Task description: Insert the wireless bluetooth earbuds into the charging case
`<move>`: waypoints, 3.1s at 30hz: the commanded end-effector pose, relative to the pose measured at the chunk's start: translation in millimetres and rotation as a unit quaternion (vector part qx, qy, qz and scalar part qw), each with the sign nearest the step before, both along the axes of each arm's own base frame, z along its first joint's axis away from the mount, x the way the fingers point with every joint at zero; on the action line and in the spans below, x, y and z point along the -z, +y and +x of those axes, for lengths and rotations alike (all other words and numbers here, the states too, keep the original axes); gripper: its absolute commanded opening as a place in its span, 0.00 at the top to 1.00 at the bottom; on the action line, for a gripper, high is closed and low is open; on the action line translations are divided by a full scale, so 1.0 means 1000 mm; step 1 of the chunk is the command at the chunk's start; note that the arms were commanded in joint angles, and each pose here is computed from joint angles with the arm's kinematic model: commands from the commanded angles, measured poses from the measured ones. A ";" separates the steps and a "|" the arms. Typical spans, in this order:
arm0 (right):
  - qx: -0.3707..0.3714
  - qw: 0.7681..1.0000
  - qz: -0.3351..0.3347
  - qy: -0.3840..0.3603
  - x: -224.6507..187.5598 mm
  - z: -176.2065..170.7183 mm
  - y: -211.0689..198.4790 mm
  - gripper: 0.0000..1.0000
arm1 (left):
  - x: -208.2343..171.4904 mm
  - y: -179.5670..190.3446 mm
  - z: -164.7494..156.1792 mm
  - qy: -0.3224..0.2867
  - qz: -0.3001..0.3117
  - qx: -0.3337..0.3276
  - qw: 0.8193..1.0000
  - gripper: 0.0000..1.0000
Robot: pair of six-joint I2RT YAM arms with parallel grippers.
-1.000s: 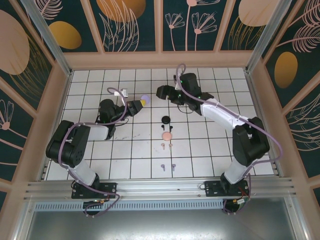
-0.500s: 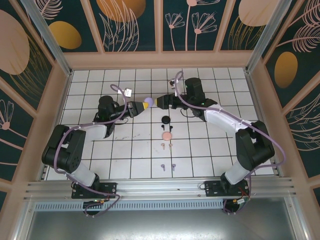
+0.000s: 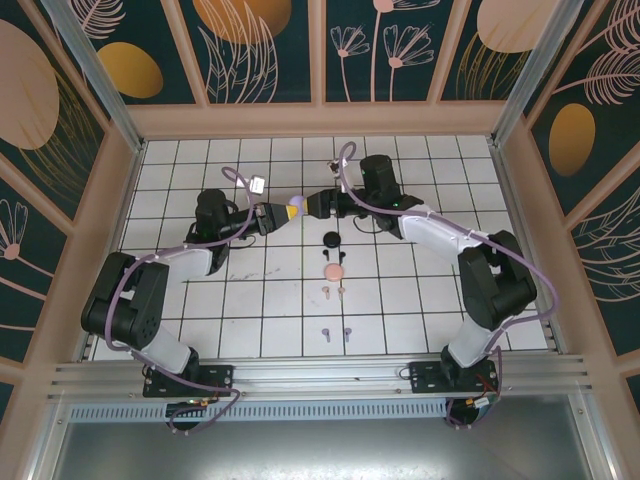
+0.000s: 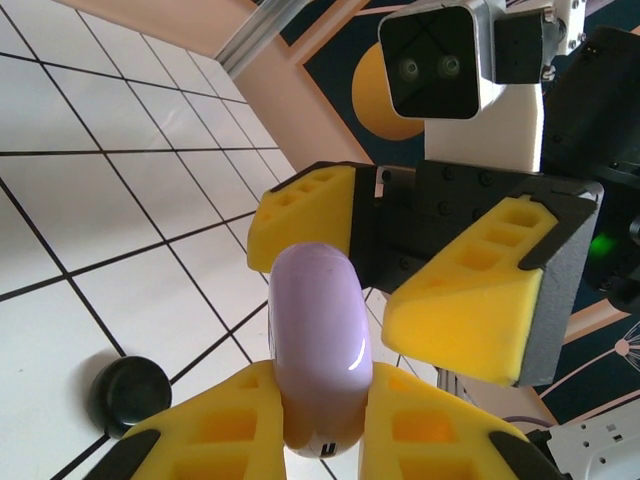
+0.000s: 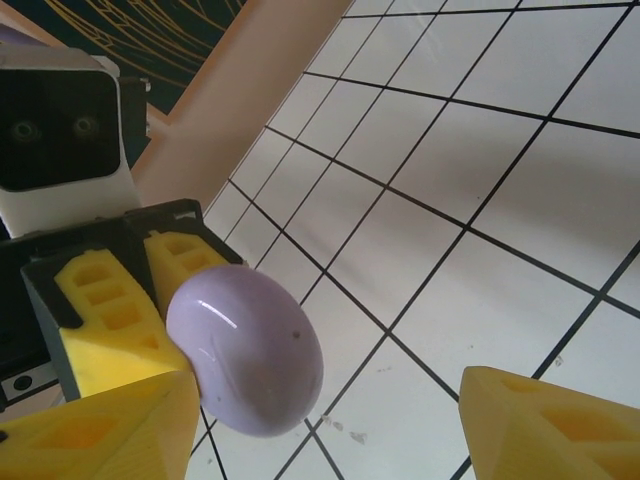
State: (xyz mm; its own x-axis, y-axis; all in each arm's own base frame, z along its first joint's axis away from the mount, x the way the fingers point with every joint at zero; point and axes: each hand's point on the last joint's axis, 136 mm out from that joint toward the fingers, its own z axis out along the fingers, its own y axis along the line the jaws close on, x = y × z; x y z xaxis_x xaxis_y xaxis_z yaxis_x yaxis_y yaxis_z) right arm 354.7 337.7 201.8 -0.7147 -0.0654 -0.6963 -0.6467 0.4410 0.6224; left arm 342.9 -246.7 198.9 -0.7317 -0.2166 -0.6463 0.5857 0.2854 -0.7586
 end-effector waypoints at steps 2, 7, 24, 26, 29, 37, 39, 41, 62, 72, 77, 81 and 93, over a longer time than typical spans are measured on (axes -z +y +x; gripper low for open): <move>0.002 1.000 0.010 -0.018 -0.006 0.011 0.008 0.33 | -0.027 -0.002 -0.006 -0.047 -0.006 0.015 0.999 1.00; 0.029 1.000 -0.008 0.002 0.016 0.021 0.005 0.37 | -0.040 -0.001 -0.010 -0.062 -0.011 0.014 0.998 1.00; -0.026 0.999 0.044 -0.013 -0.027 -0.011 -0.022 0.39 | -0.051 0.000 -0.026 -0.078 -0.014 0.038 0.996 1.00; -0.041 0.998 0.051 -0.016 -0.033 -0.017 -0.025 0.39 | -0.051 -0.003 -0.029 -0.077 -0.017 0.054 0.995 1.00; -0.055 0.996 0.062 -0.018 -0.043 -0.019 -0.030 0.40 | -0.053 -0.006 -0.031 -0.078 -0.026 0.074 0.994 1.00; -0.107 0.991 0.074 -0.012 -0.052 -0.030 -0.026 0.45 | -0.060 -0.013 -0.027 -0.078 -0.048 0.105 0.990 1.00; -0.112 0.991 0.073 -0.010 -0.050 -0.031 -0.025 0.47 | -0.062 -0.013 -0.024 -0.078 -0.049 0.106 0.990 1.00; -0.114 0.991 0.072 -0.009 -0.048 -0.031 -0.023 0.49 | -0.063 -0.014 -0.023 -0.078 -0.050 0.108 0.990 1.00; -0.108 0.991 0.074 -0.002 -0.044 -0.017 -0.011 0.61 | -0.062 -0.025 -0.021 -0.076 -0.050 0.112 0.989 1.00; -0.110 0.992 0.068 0.005 -0.036 -0.021 -0.010 0.74 | -0.066 -0.026 -0.018 -0.081 -0.052 0.107 0.990 1.00; -0.107 0.992 0.069 0.002 -0.040 -0.017 -0.009 0.81 | -0.062 -0.026 -0.019 -0.077 -0.049 0.109 0.990 1.00; -0.108 0.992 0.070 -0.002 -0.045 -0.015 -0.006 0.87 | -0.053 -0.029 -0.020 -0.068 -0.042 0.111 0.991 1.00; -0.105 0.992 0.062 -0.008 -0.052 -0.010 0.000 1.00 | -0.036 -0.035 -0.016 -0.047 -0.029 0.100 0.994 1.00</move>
